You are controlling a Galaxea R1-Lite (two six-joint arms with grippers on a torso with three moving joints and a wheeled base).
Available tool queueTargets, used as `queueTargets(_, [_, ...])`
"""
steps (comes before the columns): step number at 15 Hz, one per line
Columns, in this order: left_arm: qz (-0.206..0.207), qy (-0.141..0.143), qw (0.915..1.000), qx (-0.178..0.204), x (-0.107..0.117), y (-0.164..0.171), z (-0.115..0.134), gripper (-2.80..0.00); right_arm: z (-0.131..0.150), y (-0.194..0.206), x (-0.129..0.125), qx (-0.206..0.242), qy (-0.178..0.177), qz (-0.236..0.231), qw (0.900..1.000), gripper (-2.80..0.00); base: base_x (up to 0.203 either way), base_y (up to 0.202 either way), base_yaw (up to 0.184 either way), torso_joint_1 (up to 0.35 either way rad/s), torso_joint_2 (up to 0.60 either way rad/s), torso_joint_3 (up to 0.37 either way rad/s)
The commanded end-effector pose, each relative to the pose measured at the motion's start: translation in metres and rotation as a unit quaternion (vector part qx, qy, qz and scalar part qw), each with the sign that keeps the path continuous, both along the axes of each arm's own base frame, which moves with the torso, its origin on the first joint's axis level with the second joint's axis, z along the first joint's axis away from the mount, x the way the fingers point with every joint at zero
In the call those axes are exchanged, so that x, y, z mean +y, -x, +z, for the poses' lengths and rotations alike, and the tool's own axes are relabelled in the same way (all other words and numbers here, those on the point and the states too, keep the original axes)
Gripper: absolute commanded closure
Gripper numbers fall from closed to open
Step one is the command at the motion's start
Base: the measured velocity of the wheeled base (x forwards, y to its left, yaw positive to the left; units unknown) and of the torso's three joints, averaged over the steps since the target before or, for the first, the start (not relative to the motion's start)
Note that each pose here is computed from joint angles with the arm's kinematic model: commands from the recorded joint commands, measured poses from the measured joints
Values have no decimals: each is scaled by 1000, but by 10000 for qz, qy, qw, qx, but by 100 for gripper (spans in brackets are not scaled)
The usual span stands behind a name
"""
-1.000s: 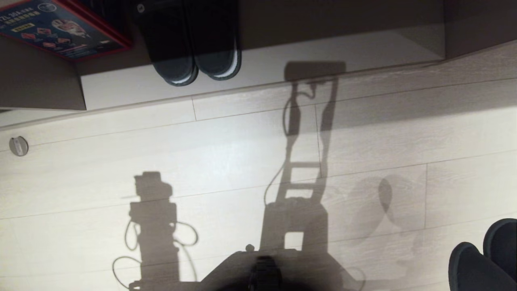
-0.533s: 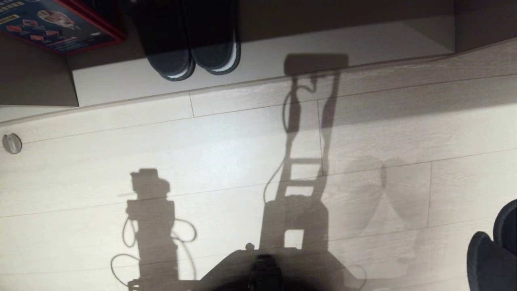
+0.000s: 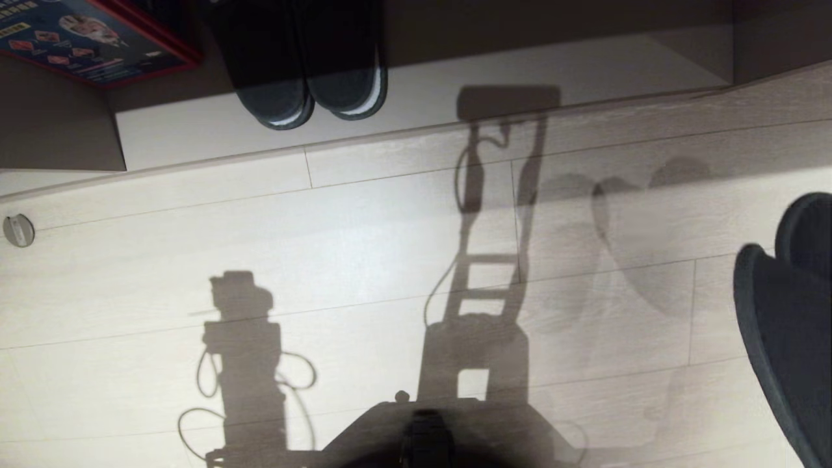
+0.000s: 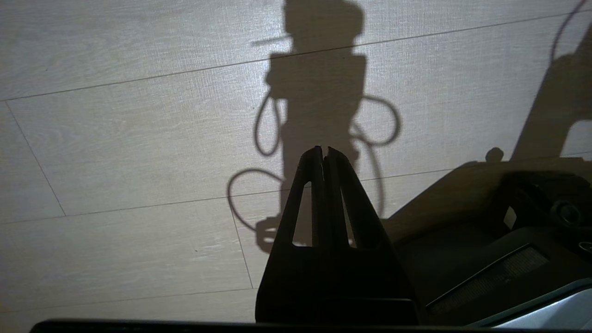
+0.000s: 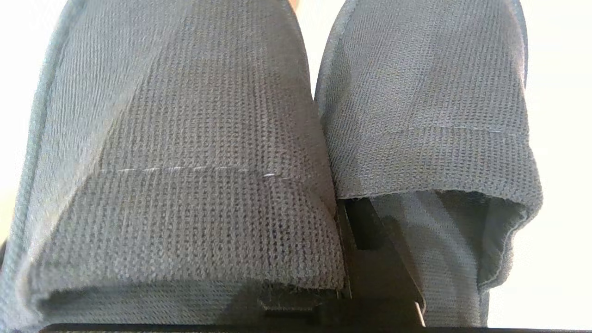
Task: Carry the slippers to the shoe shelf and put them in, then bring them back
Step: Place the slippers into the shoe cabinet
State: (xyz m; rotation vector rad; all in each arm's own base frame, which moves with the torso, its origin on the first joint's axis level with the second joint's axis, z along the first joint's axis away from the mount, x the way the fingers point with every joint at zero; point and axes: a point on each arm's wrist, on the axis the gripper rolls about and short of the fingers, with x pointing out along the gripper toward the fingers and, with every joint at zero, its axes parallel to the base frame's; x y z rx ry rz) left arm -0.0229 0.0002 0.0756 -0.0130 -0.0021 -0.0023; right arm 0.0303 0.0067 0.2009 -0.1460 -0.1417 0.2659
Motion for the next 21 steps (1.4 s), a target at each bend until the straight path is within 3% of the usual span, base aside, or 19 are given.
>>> queueTargets(1, [4,-4,10000,3,0,0,0,0,15,-55,6,417,106,115,9990,0,0,0,0,0,0,0])
queueTargets(5, [4,-4,10000,3,0,0,0,0,74,-139,16,-601,211,281,9976,0,0,0,0,0,0,0])
queueTargets(8, [4,-4,10000,3,0,0,0,0,121,-179,22,-1621,137,282,9863,0,0,0,0,0,0,0])
queueTargets(12, [4,-4,10000,3,0,0,0,0,138,-229,27,-2053,-46,327,9782,0,0,0,0,0,0,0])
queueTargets(21, [4,-4,10000,3,0,0,0,0,165,-300,34,-2922,-199,140,9560,0,0,0,0,0,0,0])
